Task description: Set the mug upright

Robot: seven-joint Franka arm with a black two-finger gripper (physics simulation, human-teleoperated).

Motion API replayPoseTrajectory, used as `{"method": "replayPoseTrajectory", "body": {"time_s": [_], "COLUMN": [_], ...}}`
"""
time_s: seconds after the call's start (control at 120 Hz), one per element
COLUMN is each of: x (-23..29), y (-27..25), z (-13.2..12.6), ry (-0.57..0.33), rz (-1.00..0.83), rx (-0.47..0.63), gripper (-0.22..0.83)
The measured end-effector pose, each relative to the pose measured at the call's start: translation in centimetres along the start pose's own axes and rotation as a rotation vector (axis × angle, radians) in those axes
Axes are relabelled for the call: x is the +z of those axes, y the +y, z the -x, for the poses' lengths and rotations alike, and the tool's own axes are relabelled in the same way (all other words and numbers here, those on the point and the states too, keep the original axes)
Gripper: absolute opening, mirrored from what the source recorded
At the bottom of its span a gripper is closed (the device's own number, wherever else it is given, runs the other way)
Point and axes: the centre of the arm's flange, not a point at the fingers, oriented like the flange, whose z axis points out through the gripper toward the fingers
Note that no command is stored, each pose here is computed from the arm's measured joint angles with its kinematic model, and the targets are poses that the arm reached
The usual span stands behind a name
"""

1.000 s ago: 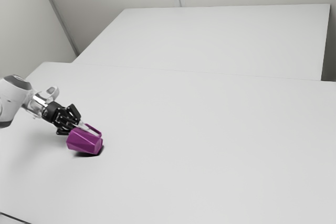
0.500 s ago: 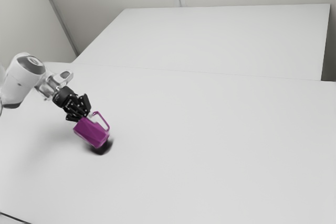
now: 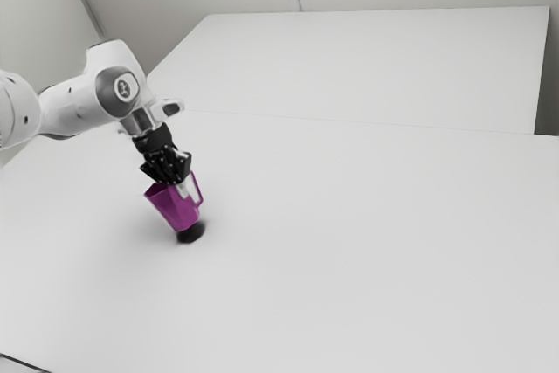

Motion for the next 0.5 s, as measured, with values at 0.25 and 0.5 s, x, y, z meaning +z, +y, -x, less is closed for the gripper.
{"method": "replayPoseTrajectory", "body": {"time_s": [0.25,0.5], "x": [0.9,2.4], "y": [2.5,2.8], "z": [-0.9,-1.6], "ry": [0.058,0.064], "rz": [-0.071,-0.079], "rx": [-0.057,-0.146], "gripper": [-0.17,-0.17]}}
